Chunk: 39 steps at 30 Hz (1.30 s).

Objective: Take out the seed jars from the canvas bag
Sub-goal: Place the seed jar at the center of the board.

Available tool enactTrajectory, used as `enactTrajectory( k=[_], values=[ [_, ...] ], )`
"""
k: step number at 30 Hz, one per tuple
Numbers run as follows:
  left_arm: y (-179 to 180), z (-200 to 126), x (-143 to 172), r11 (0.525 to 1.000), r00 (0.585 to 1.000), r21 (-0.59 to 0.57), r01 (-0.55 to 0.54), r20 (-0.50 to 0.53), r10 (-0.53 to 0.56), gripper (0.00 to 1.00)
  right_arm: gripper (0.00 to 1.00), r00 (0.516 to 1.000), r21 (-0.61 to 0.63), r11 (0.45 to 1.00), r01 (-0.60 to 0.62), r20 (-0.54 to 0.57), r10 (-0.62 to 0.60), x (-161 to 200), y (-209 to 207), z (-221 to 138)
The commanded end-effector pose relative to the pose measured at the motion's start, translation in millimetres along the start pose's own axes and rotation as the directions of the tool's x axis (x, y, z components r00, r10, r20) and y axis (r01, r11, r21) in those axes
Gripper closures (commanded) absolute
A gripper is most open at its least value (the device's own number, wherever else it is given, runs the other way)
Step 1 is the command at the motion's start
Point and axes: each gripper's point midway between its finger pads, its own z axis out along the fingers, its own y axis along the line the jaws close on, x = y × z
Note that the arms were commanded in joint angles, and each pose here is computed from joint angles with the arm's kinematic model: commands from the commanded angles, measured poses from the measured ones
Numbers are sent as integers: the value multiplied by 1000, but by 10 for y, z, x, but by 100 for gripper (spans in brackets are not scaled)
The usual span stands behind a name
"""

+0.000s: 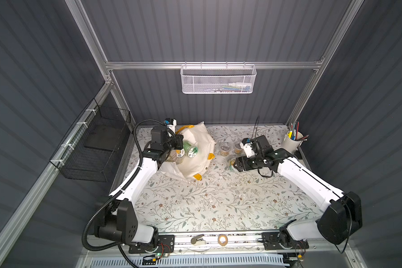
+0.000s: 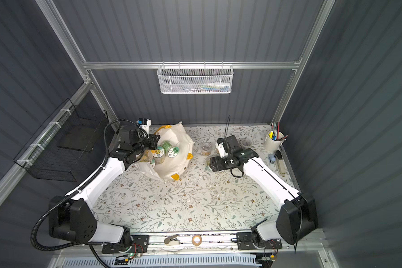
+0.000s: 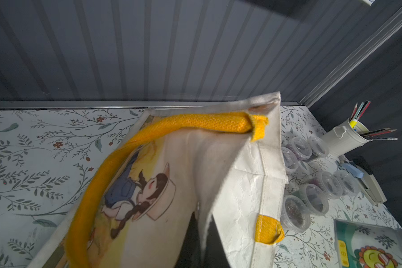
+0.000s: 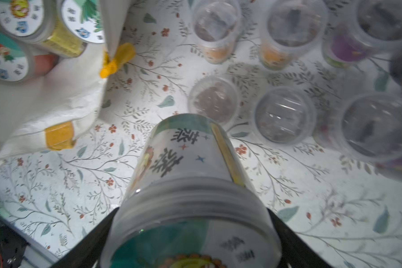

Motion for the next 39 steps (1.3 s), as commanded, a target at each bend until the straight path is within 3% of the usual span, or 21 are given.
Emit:
enactTrajectory(
  k=[1, 14, 26, 32, 39],
  values=[
    [-36, 5, -134, 1000, 999, 4, -28, 28, 28, 100, 14, 995, 82, 993, -82, -51, 87, 181, -322, -64],
    [-60, 26, -132, 999, 999, 21, -28, 27, 28, 100, 15, 943, 300, 913, -277, -96, 318, 545, -1279, -73],
    [-83, 74, -128, 999, 999, 42, -20, 26, 19, 100, 13, 910, 515, 813, -270, -139, 390, 752, -1829, 25],
    [-81, 82, -110, 999, 1000, 43, -20, 24, 19, 100, 1, 909, 487, 823, -293, -125, 397, 693, -1814, 106],
    [-83, 66, -128, 999, 999, 41, -23, 28, 22, 100, 1, 933, 352, 870, -345, 28, 358, 323, -1588, -149]
  ],
)
